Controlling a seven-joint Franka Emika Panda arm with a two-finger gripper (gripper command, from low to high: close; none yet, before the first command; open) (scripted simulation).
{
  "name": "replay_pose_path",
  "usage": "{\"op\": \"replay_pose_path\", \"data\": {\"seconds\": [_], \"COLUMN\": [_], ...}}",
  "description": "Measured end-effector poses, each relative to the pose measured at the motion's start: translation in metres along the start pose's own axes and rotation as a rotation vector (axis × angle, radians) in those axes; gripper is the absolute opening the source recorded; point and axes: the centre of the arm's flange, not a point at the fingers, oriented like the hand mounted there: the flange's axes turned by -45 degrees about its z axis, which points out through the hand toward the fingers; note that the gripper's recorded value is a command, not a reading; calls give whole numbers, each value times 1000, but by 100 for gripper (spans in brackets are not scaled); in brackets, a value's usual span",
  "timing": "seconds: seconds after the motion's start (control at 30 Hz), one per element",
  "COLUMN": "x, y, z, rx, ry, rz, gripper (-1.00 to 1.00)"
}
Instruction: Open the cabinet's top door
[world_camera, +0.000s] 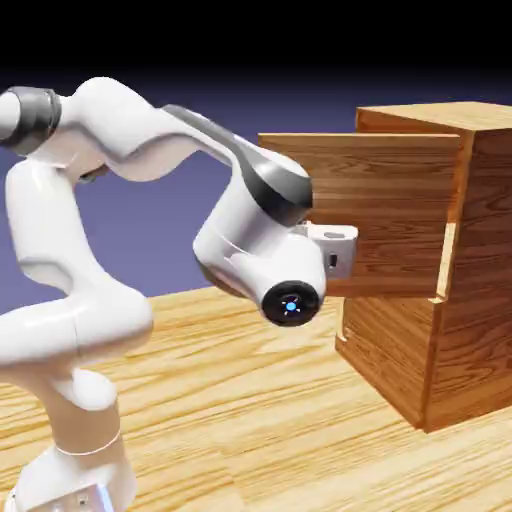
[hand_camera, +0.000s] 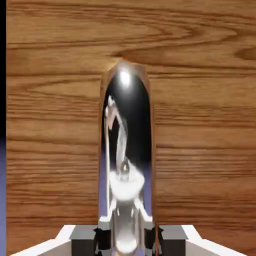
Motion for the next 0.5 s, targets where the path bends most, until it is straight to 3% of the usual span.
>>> {"op": "replay_pose_path", "data": {"seconds": [0.5], "x": [0], "y": [64], "z": [-79], "rx": [342], "ry": [0], "rz": [0], "gripper": [-100]}}
